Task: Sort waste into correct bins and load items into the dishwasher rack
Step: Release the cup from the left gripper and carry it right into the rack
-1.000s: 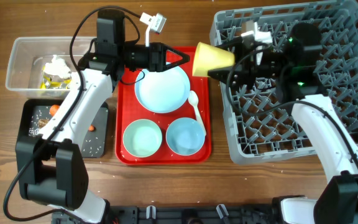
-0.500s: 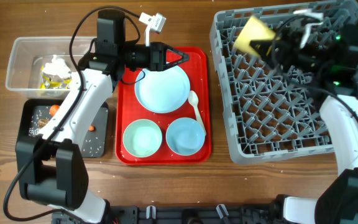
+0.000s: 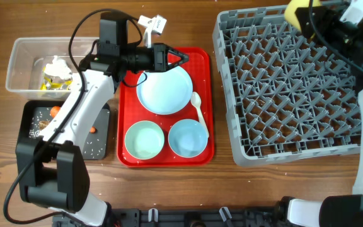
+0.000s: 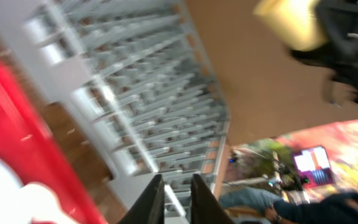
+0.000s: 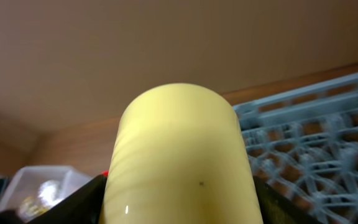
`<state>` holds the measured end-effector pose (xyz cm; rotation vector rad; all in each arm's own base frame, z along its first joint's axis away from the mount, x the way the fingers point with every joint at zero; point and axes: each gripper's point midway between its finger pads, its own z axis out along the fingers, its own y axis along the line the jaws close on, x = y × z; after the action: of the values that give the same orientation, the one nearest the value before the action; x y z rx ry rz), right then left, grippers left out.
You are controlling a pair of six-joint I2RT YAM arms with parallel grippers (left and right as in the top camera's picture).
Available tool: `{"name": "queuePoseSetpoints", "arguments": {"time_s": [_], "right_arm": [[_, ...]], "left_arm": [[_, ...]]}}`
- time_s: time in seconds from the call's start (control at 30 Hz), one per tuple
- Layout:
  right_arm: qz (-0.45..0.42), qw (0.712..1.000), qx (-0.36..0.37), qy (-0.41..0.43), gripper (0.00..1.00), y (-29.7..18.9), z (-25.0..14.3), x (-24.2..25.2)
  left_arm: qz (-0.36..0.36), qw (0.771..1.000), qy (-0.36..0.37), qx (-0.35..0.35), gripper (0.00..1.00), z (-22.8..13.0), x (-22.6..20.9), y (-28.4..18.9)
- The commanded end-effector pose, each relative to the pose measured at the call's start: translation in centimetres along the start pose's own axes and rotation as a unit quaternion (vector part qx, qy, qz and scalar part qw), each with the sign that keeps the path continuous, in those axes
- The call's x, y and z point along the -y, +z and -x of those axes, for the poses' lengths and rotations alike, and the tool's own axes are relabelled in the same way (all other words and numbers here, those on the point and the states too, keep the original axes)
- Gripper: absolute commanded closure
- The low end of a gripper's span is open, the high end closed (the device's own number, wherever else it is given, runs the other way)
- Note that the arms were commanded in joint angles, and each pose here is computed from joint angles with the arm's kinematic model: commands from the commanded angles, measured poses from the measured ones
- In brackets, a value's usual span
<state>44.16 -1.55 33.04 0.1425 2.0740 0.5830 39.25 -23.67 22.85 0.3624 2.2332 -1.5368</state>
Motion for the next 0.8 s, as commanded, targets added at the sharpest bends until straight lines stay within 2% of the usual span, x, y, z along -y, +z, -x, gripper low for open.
{"name": "queuePoseSetpoints", "arguments": {"time_s": [0.0, 0.13, 0.4, 0.6, 0.77], "right_arm": [[-0.081, 0.996, -0.012, -0.04, 0.49, -1.0, 0.4, 1.8], [-0.141, 0.986, -0.081, -0.042, 0.52, 0.8, -2.1, 3.7], [-0.196, 0.96, -0.174, -0.102, 0.56, 7.8, -6.8, 5.5], [-0.193, 0.953, -0.211, -0.099, 0.59, 11.0, -9.5, 7.4], [-0.15, 0.955, -0.239, -0.093, 0.6, 12.1, -11.2, 6.6]], "left_arm": [[0.089, 0.995, -0.026, 0.021, 0.89, 0.3, -3.6, -0.3], [0.141, 0.989, -0.04, 0.03, 0.86, 0.2, -5.5, -0.7], [0.177, 0.982, -0.059, 0.027, 0.86, -0.5, -6.8, -1.2], [0.199, 0.977, -0.076, 0.017, 0.92, -1.3, -7.6, -1.4], [0.212, 0.974, -0.077, 0.016, 0.92, -1.5, -7.9, -1.4]]}}
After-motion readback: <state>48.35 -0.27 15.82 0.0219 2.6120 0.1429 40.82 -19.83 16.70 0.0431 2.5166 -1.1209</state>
